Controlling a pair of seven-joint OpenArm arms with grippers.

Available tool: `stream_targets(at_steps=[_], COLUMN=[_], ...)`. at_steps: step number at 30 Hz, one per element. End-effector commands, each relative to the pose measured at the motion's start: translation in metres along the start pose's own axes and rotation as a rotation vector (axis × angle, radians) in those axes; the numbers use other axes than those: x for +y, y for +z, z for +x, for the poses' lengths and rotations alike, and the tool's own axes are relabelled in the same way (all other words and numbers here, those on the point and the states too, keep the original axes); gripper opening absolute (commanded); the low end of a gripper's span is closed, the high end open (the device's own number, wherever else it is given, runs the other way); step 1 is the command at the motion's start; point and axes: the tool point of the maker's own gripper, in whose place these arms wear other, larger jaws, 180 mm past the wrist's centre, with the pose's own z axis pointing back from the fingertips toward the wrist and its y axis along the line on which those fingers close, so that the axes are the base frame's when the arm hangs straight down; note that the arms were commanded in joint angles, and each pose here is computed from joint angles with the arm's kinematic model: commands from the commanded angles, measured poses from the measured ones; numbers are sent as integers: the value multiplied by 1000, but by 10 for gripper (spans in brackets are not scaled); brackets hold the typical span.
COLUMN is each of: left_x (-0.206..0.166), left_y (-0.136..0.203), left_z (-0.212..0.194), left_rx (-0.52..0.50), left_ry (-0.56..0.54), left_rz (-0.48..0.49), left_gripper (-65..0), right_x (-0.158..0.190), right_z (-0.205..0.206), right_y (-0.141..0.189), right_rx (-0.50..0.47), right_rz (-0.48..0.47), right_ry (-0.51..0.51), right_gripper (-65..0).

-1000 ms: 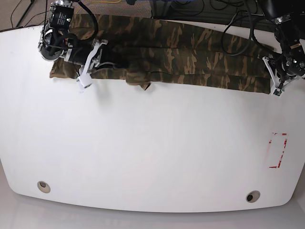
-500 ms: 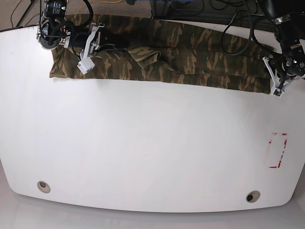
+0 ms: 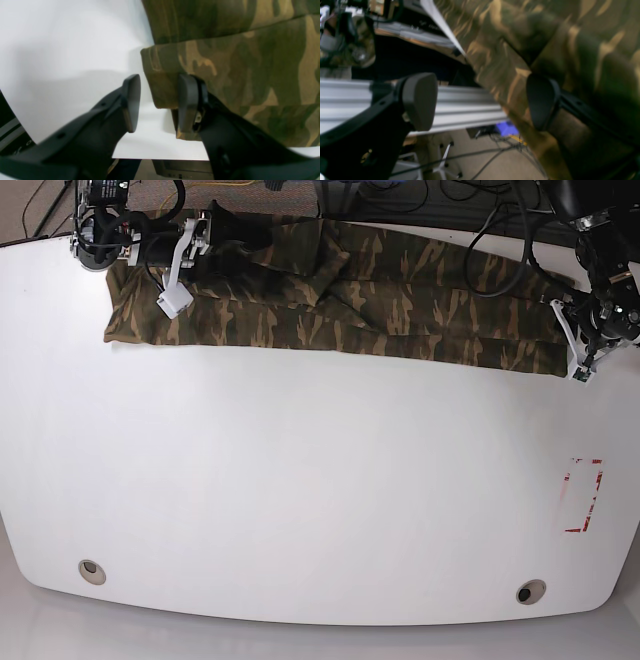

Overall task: Layout the t-shirt on the table in an organized manner, then fold the t-shirt properly
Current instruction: 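Tuck the sleeve onto the folded strip with the right gripper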

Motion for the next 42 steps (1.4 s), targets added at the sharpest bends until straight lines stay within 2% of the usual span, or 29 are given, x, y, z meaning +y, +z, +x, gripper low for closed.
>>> stream_targets(at_steps=[1,7,11,14,18,20,23,31,36,42], left_x=[11,-3,-11,-21,-27,-33,-43,-51,-50,-51], left_y=[9,12,15,13,11,9,5,-15,-29,-38], left_z=[11,20,28,30,32,32,31,16,4,4], left_rx=[-38,-72,-102,-112,-130,-156,-187,-169,-143,-141], left_ry=[-9,-3,-1,11,17,21,32,70,87,109], left_rz=[32,21,16,-5,-19,-33,-59,-113,-138,-161], left_gripper=[-418,-418,-418,-418,-418,-418,-418,-418,-418,-418], right_x=[4,-8,-29,-47,-58,-63,-69,-100,-116,-141], right_z=[12,34,34,33,36,30,28,15,16,20], right_y=[6,24,39,50,61,65,71,71,60,52], right_rx=[-33,-110,-93,-75,-50,-3,40,108,133,136], right_rz=[9,-56,-177,-282,-407,-475,-553,-710,-740,-750], right_ry=[30,54,66,77,126,149,181,201,243,221], right_gripper=[-127,-176,-222,-285,-404,-465,-512,-504,-506,-506])
